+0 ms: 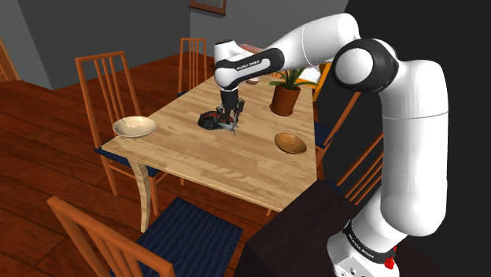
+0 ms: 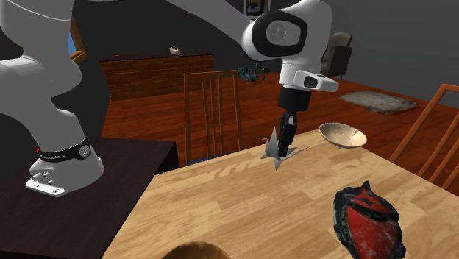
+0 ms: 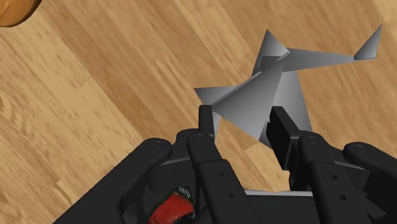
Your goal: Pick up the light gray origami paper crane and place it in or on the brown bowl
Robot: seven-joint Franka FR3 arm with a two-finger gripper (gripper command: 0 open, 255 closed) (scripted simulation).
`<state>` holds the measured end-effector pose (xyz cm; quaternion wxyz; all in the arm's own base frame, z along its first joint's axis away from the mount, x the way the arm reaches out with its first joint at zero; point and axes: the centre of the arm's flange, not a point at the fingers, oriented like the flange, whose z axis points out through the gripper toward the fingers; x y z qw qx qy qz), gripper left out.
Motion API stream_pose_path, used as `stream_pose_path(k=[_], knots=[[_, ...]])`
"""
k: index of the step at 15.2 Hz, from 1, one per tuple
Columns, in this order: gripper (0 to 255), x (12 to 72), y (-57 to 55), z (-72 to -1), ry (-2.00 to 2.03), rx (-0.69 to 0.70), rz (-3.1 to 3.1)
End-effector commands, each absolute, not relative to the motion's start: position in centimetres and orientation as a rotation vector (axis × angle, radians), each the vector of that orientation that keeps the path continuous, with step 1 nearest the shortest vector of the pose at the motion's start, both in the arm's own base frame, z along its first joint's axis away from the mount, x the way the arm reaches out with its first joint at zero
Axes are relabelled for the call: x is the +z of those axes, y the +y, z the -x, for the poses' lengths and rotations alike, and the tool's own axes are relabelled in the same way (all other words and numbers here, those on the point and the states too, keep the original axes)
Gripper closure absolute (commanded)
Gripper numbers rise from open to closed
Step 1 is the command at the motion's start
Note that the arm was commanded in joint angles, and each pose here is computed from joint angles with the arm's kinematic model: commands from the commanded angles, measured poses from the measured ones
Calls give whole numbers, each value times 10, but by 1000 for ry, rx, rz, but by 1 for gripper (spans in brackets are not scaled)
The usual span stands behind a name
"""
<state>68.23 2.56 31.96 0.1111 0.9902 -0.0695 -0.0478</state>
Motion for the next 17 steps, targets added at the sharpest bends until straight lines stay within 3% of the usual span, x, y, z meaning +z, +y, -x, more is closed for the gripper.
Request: stream_pose_path(k=[1, 17], knots=[[255, 322, 2, -671, -204, -140, -2909], [255, 332, -181, -565, -204, -140, -2909]])
